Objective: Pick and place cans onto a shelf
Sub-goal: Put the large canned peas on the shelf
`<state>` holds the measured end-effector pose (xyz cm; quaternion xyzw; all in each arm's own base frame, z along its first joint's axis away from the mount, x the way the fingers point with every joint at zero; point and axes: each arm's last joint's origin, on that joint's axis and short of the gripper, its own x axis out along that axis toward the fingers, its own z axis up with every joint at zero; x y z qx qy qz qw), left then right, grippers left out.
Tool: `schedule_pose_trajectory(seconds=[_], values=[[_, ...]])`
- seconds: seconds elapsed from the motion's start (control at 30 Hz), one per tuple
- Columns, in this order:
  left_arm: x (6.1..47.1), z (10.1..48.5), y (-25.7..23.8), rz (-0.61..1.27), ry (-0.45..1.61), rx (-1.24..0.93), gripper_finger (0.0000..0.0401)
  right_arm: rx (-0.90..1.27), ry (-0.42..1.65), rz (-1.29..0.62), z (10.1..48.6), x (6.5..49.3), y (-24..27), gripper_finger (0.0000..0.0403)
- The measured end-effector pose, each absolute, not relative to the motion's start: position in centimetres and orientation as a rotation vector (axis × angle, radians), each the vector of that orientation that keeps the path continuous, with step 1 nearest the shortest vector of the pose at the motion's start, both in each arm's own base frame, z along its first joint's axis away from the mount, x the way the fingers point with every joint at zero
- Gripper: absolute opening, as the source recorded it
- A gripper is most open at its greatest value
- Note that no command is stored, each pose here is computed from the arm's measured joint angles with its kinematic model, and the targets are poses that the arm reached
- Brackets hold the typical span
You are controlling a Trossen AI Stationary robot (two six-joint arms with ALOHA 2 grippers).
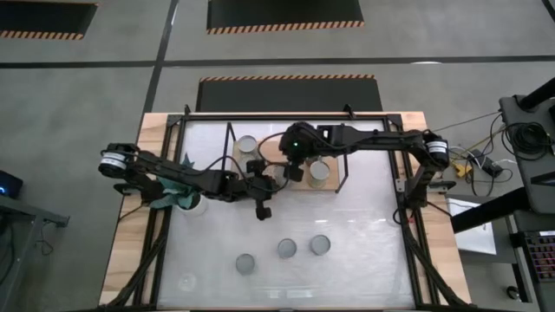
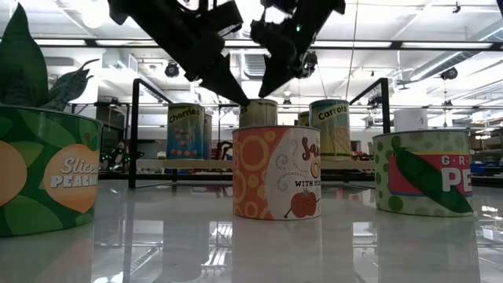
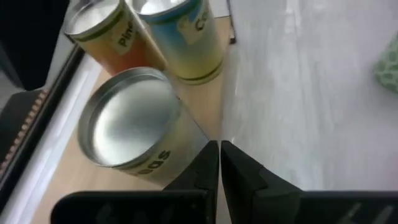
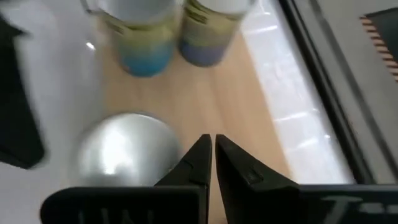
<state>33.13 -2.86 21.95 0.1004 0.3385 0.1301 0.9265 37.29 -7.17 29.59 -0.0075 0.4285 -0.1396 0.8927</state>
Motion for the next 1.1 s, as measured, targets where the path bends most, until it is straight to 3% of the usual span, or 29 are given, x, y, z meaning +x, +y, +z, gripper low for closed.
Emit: schedule_pose_trajectory(seconds=[0.4, 0.83, 1.0, 1.1], values=[[33.3, 21.4, -1.8, 0.565, 0.681, 0.276, 0.0, -0.027, 0.992, -0.231, 27.5, 37.6, -7.8, 0.0013], [32.4, 21.6, -2.0, 0.559, 0.738, 0.281, 0.0, 0.048, 1.057, -0.205, 27.5, 37.0, -6.0, 0.0013], [32.6, 21.5, -3.0, 0.295, 0.762, 0.211, 0.0, 0.051, 1.054, -0.21, 27.5, 37.0, -6.0, 0.0013], [33.0, 21.3, -3.0, 0.307, 0.738, 0.215, 0.0, 0.049, 1.054, -0.213, 27.5, 37.0, -6.0, 0.0013]])
